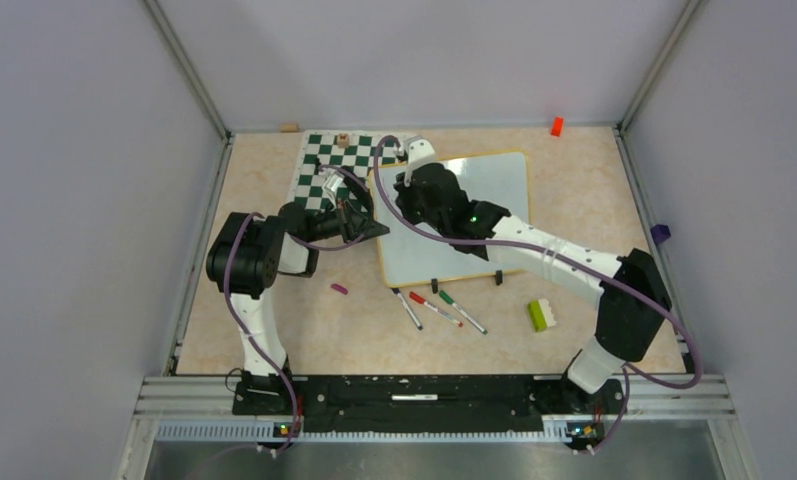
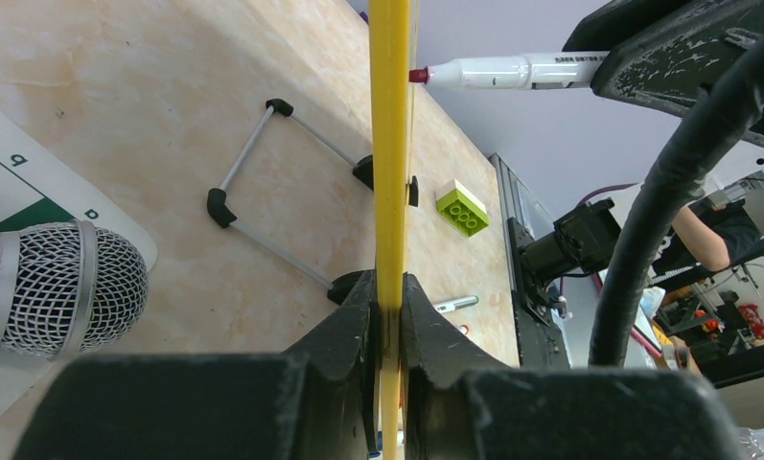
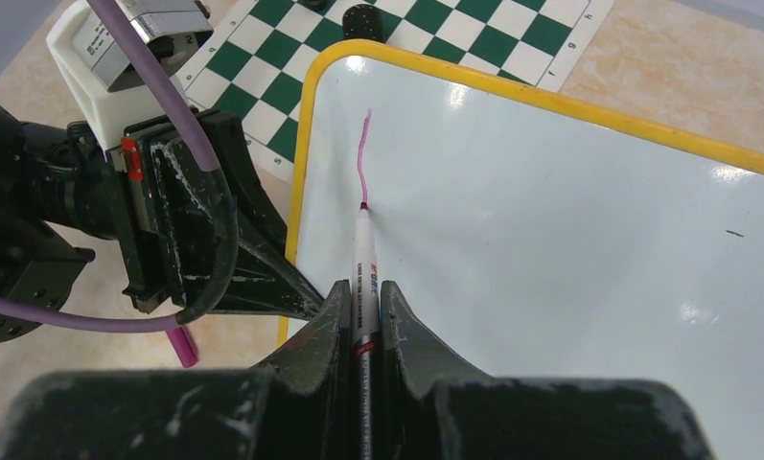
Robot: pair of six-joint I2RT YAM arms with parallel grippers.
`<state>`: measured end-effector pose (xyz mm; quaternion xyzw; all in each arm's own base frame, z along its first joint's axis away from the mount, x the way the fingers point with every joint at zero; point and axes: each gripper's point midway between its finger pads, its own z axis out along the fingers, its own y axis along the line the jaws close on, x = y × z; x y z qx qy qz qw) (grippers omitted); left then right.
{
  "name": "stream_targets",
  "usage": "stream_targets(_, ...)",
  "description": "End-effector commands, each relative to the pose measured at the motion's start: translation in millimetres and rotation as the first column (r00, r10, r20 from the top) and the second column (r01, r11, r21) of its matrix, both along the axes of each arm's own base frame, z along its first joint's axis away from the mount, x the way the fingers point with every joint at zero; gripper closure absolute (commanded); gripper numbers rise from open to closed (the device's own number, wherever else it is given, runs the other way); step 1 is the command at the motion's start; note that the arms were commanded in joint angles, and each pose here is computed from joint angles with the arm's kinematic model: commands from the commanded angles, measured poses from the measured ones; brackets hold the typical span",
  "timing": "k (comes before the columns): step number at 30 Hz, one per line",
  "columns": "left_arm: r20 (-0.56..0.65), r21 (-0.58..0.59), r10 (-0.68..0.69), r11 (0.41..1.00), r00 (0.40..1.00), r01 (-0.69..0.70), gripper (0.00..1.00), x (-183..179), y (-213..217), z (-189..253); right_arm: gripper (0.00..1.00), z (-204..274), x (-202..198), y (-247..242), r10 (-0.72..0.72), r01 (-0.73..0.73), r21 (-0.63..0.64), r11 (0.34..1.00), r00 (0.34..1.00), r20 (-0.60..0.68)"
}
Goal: Write a sentence on the whiteboard
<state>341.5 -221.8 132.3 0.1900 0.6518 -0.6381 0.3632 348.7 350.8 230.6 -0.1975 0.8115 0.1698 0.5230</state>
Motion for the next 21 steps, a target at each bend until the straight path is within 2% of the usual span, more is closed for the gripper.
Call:
stream_targets(1, 0.149, -0.006, -0.037, 0.999, 0.988, 0.038, 1.00, -11.3, -0.7, 24.5, 1.00, 16.4, -5.0, -5.3, -0.009, 0.008, 0.032, 0.999, 1.000, 0.016)
stream_targets(13, 0.151, -0.006, -0.038, 0.999, 0.988, 0.040, 1.00, -11.5, -0.7, 24.8, 1.00, 58.6, -1.0, 0.9, 0.016, -0.023, 0.089, 0.996, 0.996, 0.083)
stream_targets(21, 0.150, -0.006, -0.038, 0.999, 0.988, 0.040, 1.00, -11.4, -0.7, 24.5, 1.00, 67.3, 6.4, 5.5, 0.020, -0.029, 0.103, 0.994, 0.995, 0.095)
